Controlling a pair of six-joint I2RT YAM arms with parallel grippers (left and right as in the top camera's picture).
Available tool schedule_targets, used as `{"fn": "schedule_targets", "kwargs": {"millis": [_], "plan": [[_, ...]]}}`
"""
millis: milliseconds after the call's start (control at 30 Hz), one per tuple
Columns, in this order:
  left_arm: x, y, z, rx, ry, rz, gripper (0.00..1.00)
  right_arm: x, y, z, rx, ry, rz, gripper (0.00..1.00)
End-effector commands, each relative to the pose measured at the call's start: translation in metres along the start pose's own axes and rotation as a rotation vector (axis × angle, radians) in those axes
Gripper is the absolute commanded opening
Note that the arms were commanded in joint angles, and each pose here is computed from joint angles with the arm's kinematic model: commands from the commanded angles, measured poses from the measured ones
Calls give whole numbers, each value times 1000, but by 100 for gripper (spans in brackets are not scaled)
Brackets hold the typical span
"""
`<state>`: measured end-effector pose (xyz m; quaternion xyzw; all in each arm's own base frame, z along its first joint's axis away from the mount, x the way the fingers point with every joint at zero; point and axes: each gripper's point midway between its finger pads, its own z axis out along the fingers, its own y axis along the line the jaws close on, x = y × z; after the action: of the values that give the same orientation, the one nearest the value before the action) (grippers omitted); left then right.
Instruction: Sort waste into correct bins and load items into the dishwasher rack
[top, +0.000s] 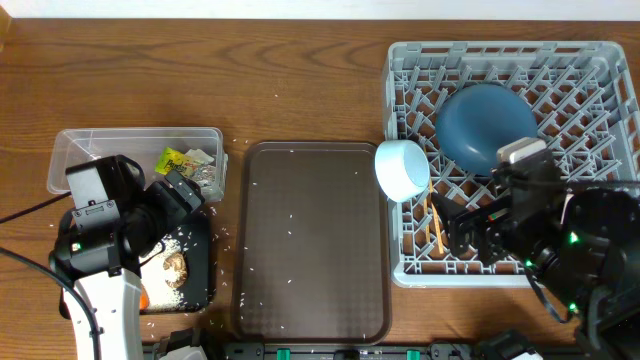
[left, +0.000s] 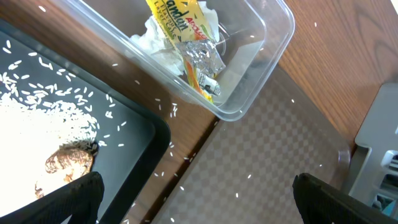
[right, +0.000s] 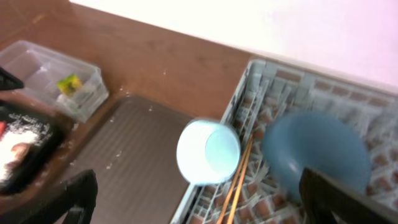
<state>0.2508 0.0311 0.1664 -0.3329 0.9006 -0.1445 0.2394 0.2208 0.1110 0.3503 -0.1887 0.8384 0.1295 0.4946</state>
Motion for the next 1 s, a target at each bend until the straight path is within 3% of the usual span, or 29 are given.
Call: {"fn": "schedule_targets", "kwargs": {"millis": [0,200,467,967], "plan": [[-8,-2,-7,0,-34,20,98,22,-10,15,38,-14,-112,99],[-8,-2,-7,0,-34,20,98,71,-13,44,17,-107,-90,99],[-8,-2,-7,0,-34,20,98,119,-19,43,15,-200,-65,99],[-8,-2,-7,0,-34,20,98,180,-66,68,206,-281,-12,99]]}}
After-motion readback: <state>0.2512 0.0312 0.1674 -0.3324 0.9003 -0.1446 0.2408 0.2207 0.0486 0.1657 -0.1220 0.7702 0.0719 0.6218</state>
